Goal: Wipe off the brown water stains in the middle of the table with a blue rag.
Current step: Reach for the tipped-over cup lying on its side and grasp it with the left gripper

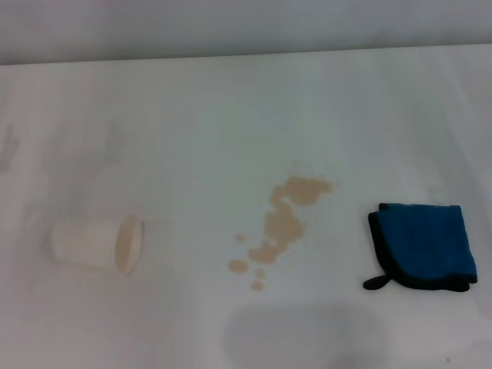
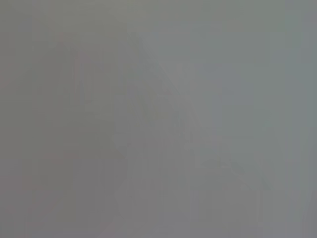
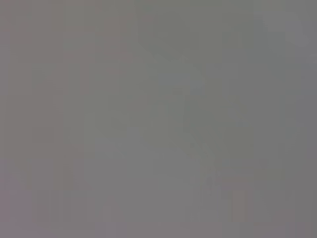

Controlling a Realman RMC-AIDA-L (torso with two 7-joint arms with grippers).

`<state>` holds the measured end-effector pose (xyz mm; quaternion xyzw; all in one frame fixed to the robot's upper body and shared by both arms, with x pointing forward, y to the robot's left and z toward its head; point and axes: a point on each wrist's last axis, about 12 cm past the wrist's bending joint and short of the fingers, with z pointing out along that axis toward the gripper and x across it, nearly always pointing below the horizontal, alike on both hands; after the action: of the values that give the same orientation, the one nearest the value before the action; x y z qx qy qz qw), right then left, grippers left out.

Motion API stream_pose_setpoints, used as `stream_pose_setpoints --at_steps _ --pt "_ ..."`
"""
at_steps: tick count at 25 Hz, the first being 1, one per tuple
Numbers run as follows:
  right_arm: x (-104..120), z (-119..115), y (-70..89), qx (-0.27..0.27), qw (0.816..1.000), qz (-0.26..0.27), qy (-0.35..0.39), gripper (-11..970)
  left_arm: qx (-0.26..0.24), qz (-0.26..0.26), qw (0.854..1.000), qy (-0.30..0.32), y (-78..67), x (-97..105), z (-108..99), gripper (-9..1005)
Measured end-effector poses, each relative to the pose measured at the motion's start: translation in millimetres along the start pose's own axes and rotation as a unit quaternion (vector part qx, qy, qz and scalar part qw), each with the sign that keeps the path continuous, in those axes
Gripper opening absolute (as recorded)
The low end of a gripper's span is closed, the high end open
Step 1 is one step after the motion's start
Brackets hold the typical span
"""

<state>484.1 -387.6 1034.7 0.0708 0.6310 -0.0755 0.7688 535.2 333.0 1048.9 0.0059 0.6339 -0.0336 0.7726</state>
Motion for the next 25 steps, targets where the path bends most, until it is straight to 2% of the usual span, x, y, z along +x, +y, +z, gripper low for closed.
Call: stream_pose_setpoints --at_steps 12,25 --pt "-0.2 0.7 -1.8 0.004 1.000 -0.001 0.001 871 -0.003 0.004 1.000 0.000 0.8 -3.8 12.7 861" --pt "-0.6 4.4 -2.2 0.003 1.000 -0.004 0.002 871 -0.002 0.006 1.000 -0.004 0.5 -6.1 17.1 860"
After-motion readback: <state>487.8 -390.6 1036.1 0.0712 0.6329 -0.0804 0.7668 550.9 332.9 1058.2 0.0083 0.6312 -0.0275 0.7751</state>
